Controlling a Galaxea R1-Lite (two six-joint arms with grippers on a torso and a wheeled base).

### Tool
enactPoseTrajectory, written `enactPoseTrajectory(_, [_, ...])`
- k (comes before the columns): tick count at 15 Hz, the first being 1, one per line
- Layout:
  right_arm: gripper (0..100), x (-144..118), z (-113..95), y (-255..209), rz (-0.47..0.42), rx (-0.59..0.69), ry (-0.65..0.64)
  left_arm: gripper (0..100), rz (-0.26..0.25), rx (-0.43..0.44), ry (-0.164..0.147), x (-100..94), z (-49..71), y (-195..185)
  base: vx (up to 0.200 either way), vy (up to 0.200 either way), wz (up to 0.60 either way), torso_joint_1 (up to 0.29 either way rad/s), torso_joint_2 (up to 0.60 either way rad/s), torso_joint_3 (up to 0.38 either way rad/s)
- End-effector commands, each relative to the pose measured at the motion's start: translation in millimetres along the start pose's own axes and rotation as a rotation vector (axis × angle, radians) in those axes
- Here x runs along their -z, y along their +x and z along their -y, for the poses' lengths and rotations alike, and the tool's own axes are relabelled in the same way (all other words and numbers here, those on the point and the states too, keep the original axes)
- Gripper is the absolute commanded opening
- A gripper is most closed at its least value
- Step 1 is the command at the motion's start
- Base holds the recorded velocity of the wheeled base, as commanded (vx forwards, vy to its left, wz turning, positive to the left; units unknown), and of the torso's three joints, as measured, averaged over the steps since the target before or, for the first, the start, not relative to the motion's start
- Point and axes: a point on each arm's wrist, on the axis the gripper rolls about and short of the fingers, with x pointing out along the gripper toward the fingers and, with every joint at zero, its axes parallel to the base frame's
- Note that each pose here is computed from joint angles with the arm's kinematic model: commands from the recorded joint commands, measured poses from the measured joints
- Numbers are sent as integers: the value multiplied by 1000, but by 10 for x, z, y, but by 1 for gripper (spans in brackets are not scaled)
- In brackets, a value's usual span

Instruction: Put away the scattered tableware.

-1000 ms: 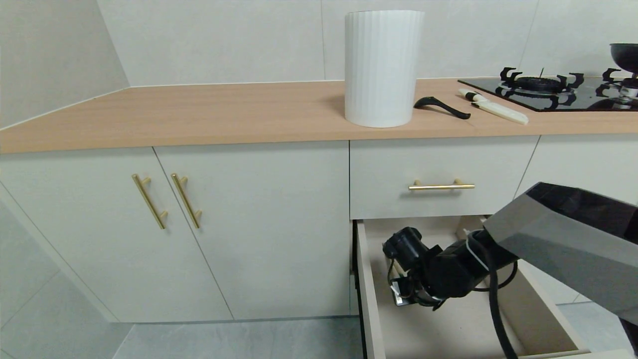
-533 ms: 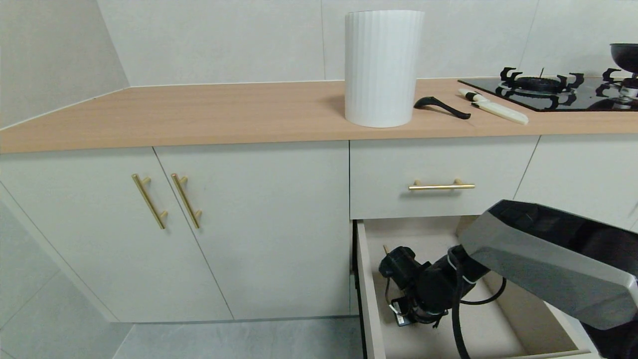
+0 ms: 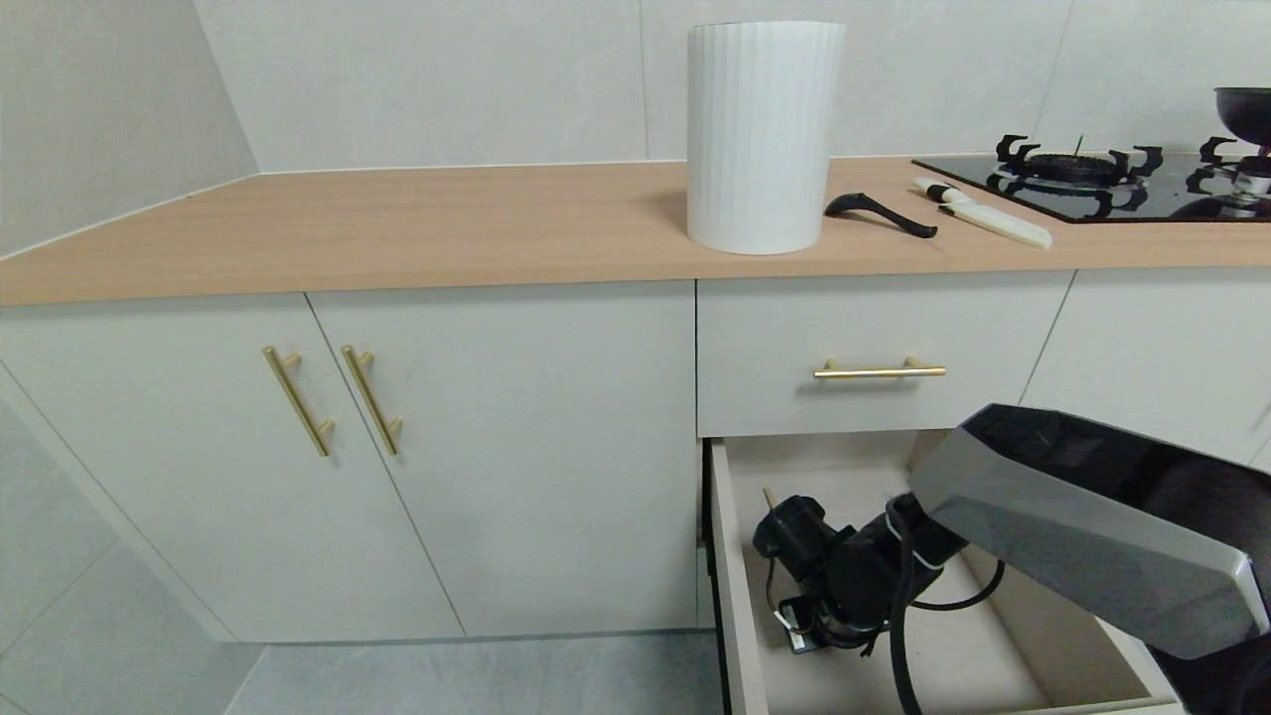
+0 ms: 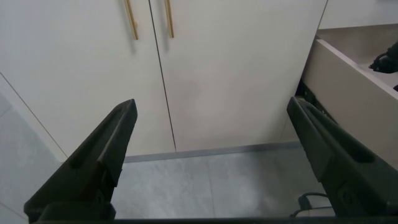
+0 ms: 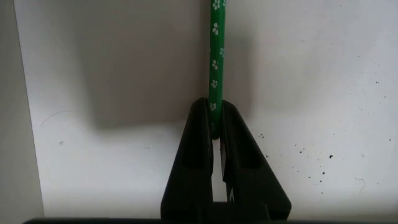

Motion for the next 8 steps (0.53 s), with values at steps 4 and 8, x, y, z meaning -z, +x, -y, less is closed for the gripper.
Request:
enactPoseTrajectory(4, [100,4,-1,1,-2,1,-2,100,0,0,0,0,0,0,0,0,0,0,0,0])
enactPoseTrajectory(8, [100,-5,1,-15,2,0,0,100,0,0,0,0,0,0,0,0,0,0,0,0])
